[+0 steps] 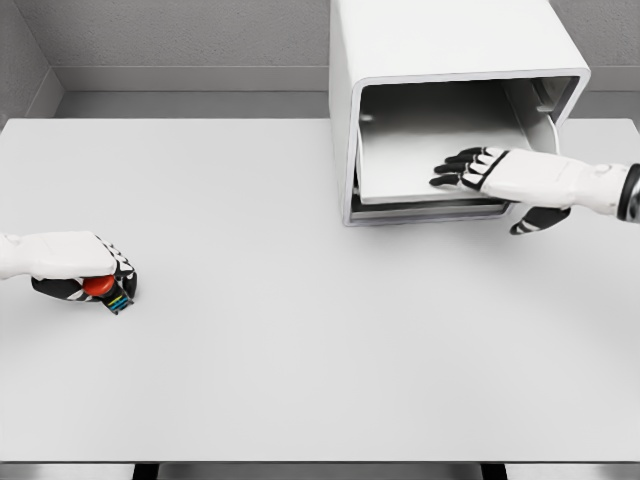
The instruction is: Slide open multi-storey tabletop storage cabinets and put open load switch and slide close multi-storey tabletop storage cabinets
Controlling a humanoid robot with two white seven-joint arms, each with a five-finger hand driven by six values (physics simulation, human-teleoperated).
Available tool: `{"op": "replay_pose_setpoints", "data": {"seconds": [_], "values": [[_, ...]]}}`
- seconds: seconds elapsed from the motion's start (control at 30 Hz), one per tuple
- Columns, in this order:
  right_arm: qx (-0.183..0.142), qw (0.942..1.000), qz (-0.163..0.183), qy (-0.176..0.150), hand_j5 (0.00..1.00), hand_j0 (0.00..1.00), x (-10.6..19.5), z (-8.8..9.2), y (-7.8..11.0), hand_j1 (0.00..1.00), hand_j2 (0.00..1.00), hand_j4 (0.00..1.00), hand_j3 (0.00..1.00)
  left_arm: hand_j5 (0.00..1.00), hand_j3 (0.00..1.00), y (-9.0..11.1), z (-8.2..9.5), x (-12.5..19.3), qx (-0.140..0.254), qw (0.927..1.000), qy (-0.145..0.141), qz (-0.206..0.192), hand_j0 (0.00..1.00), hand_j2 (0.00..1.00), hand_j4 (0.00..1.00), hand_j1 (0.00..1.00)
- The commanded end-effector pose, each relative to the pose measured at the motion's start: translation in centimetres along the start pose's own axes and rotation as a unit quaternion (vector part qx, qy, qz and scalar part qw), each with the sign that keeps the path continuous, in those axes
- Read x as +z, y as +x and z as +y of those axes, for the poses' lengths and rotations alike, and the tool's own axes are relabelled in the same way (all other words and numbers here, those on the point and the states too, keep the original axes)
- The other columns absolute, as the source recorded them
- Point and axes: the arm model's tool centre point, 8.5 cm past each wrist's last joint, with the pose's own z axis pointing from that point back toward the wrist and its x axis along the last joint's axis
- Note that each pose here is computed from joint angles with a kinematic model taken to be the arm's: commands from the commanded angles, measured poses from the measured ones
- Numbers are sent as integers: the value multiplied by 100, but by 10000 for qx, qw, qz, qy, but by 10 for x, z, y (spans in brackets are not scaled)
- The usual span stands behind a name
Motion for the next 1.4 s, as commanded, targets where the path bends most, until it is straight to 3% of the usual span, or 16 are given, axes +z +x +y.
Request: {"op": "replay_pose_setpoints", "data": {"seconds": [0.0, 0.13, 0.5, 1.0, 1.37], "values": [[195, 9997, 46, 100, 100, 100, 4, -2, 0, 100, 100, 100, 100, 49, 49, 3, 0, -1, 8, 10000, -9, -73, 49, 49, 49, 49], [218, 9996, 88, 180, 100, 100, 10, 1, 0, 100, 100, 100, 100, 39, 39, 9, 6, -2, -92, 9998, 38, -152, 39, 39, 39, 39], [270, 9992, 73, 282, 100, 100, 20, 7, 7, 100, 100, 100, 100, 39, 39, 6, 26, 11, -70, 9993, 336, -147, 39, 39, 39, 39], [426, 9984, -167, 335, 100, 100, 19, 10, 27, 100, 100, 100, 100, 39, 39, 2, 37, 22, 89, 9983, 559, -152, 39, 39, 39, 39], [412, 9988, -67, 266, 100, 100, 30, 10, 27, 100, 100, 100, 100, 39, 39, -3, 56, 31, 298, 9949, 938, -232, 39, 39, 39, 39]]}}
